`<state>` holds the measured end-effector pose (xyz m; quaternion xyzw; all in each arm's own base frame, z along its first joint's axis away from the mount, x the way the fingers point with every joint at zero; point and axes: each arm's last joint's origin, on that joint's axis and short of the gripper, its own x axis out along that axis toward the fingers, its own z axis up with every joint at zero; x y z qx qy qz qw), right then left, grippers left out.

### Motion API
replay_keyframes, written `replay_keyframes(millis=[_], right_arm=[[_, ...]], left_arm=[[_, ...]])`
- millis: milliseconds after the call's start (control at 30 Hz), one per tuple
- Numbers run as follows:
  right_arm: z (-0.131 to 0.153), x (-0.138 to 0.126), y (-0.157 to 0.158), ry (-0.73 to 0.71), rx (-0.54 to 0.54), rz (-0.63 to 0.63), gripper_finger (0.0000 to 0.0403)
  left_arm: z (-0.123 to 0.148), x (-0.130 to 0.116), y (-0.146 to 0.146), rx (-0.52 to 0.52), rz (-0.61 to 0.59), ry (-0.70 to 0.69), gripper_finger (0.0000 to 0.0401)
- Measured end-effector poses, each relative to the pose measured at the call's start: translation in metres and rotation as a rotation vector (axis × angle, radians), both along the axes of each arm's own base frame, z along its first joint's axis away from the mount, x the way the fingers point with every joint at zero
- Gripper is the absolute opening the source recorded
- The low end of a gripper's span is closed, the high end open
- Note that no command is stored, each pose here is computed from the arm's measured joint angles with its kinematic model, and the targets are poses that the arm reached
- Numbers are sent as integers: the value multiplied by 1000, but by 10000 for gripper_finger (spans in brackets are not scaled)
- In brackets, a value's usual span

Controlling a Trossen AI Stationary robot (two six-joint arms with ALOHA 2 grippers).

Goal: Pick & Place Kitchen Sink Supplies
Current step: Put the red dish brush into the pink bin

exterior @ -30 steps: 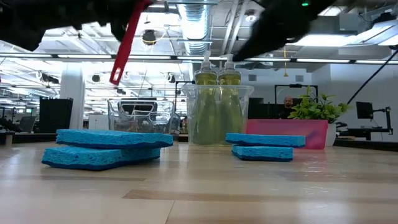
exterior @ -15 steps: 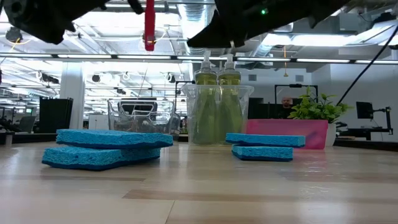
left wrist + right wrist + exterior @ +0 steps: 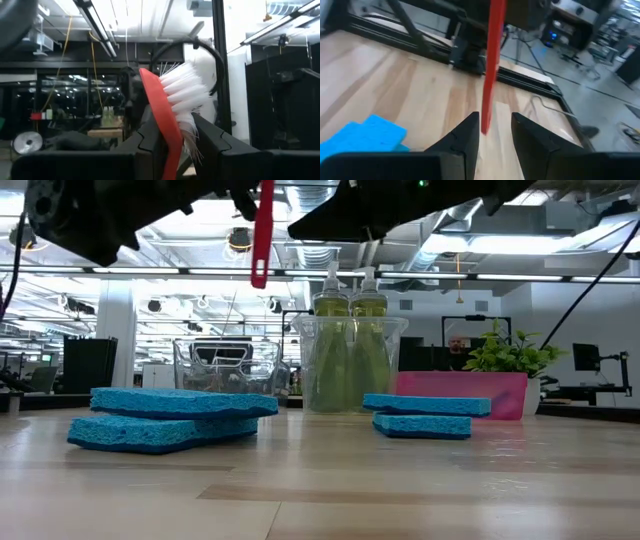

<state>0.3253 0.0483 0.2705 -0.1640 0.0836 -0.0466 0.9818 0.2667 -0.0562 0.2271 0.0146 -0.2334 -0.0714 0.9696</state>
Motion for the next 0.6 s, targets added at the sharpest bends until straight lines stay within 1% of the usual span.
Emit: replay_keyframes(millis=[100, 433, 600], right_arm=[[0, 0, 4, 2, 2, 35, 107], [3, -2, 14, -32, 8, 70, 107], [3, -2, 14, -27, 7, 70, 107]], left_arm=[[-2, 10, -2, -1, -1, 5, 76], [-12, 40, -9, 5, -1, 35, 76], [-15, 45, -9, 7, 1, 43, 76]])
